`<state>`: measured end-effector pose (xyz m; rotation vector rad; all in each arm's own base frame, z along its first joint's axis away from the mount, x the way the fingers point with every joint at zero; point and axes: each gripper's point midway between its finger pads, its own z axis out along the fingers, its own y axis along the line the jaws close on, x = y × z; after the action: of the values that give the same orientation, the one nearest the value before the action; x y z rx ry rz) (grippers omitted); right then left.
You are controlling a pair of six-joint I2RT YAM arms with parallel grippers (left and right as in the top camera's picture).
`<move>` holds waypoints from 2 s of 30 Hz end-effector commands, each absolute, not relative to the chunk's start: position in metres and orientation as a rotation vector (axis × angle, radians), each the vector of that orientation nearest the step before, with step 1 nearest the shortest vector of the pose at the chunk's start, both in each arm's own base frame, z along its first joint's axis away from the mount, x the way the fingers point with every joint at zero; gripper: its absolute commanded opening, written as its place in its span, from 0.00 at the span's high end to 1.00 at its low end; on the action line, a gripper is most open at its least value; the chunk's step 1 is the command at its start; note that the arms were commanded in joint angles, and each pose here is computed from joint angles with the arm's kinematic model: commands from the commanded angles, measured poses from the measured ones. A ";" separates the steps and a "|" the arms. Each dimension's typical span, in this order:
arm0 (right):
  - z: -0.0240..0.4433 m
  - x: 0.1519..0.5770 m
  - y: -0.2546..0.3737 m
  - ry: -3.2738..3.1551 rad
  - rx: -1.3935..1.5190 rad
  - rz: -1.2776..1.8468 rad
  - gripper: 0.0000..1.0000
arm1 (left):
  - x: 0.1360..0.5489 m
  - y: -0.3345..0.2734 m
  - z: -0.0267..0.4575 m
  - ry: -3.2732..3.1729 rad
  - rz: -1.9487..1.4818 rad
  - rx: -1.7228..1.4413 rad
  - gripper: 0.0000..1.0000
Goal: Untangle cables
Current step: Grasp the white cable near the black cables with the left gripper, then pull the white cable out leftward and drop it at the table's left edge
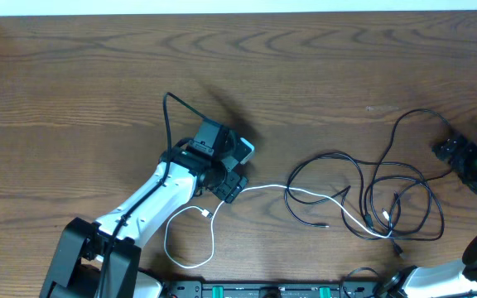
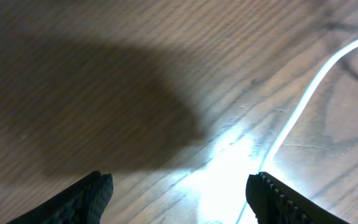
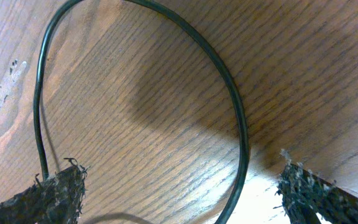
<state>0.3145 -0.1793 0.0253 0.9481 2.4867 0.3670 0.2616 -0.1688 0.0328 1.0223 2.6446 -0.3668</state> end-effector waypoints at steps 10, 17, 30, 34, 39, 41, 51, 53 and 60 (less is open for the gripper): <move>0.026 0.316 -0.179 2.482 0.941 0.382 0.02 | 0.234 -0.187 0.029 2.637 -0.544 1.121 0.26; 0.026 0.316 -0.179 2.482 0.942 0.382 0.02 | 0.224 -0.182 0.017 2.668 -0.544 1.140 0.27; 0.026 0.315 -0.178 2.485 0.944 0.384 0.01 | 0.251 -0.138 -0.002 2.769 -0.115 0.970 0.93; 0.026 0.316 -0.179 2.485 0.944 0.384 0.01 | 0.287 -0.087 0.015 2.720 0.375 0.720 0.93; 0.026 0.316 -0.179 2.485 0.944 0.384 0.01 | 0.329 -0.028 0.085 2.445 0.896 0.447 0.92; 0.026 0.316 -0.179 2.485 0.944 0.383 0.01 | 0.339 -0.012 0.111 2.360 0.962 0.324 0.92; 0.026 0.316 -0.179 2.485 0.944 0.383 0.01 | 0.345 0.045 0.254 1.926 0.767 -0.238 0.92; 0.026 0.316 -0.179 2.484 0.943 0.383 0.01 | 0.335 0.060 0.286 1.817 0.730 -0.339 0.92; 0.026 0.316 -0.179 2.484 0.931 0.378 0.01 | 0.314 0.104 0.308 1.759 0.832 -0.432 0.92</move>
<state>0.3143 -0.1791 0.0251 0.9487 2.4881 0.3672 0.3220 0.0811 0.2985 -0.3934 1.7718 0.7426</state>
